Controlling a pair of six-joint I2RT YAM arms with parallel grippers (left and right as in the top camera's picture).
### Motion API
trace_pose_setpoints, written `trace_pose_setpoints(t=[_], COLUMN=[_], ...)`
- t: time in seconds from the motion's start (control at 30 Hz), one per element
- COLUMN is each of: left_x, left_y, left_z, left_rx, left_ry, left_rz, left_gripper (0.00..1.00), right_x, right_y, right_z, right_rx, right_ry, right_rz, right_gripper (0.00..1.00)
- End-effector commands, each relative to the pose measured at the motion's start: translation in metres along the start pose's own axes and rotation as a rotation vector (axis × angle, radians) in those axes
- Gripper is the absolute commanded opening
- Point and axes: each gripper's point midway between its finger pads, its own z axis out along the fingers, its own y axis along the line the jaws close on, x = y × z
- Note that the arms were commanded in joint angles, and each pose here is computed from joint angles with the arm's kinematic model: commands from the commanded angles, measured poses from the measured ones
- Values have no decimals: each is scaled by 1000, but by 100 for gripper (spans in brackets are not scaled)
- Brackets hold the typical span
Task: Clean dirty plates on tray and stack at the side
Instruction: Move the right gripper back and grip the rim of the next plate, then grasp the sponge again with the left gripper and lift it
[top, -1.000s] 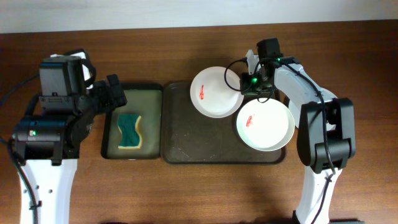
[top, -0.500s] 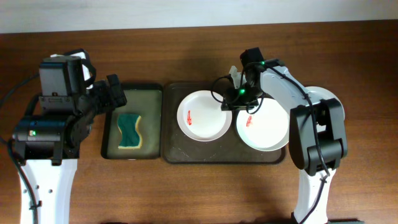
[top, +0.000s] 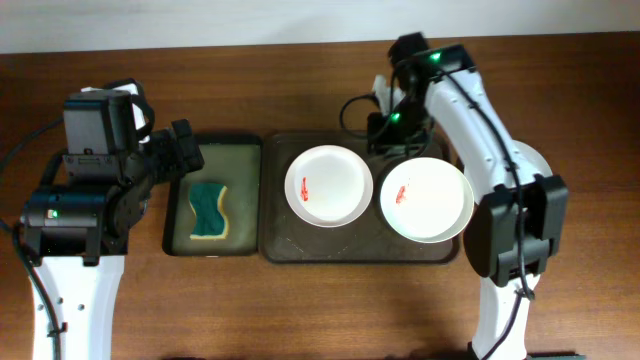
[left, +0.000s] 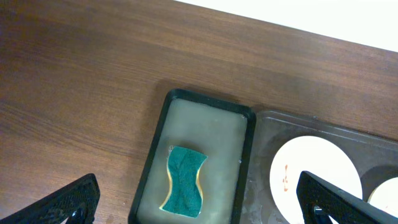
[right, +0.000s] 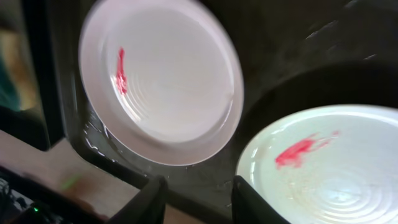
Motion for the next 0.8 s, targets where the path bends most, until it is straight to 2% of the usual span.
trace_pose_setpoints(t=[0.0, 0.07, 0.13, 0.33, 0.37, 0.43, 0.47, 0.63, 0.77], left_x=[-1, -1, -1, -1, -1, -1, -1, -1, 9], left_y=[0, 0, 0, 0, 0, 0, 0, 0, -10], left_z=[-1, -1, -1, -1, -1, -1, -1, -1, 3], left_rx=[0, 0, 0, 0, 0, 0, 0, 1, 58], left_ry=[-5, -5, -5, -5, -5, -5, -5, -6, 49], left_rz=[11, 11, 11, 11, 11, 11, 11, 11, 14], left_gripper=[99, 99, 99, 99, 99, 99, 99, 99, 99], right_x=[6, 2, -1, 5, 5, 4, 4, 2, 1], right_y=[-15, -26, -32, -43, -43, -42, -42, -30, -26], right_z=[32, 51, 64, 90, 90, 90, 91, 93, 93], right_rx=[168, 226, 222, 216, 216, 212, 208, 138, 102], right_ry=[8, -26, -49, -56, -56, -59, -59, -60, -61], right_rz=[44, 61, 64, 83, 83, 82, 82, 77, 81], right_gripper=[37, 36, 27, 23, 19, 5, 4, 4, 23])
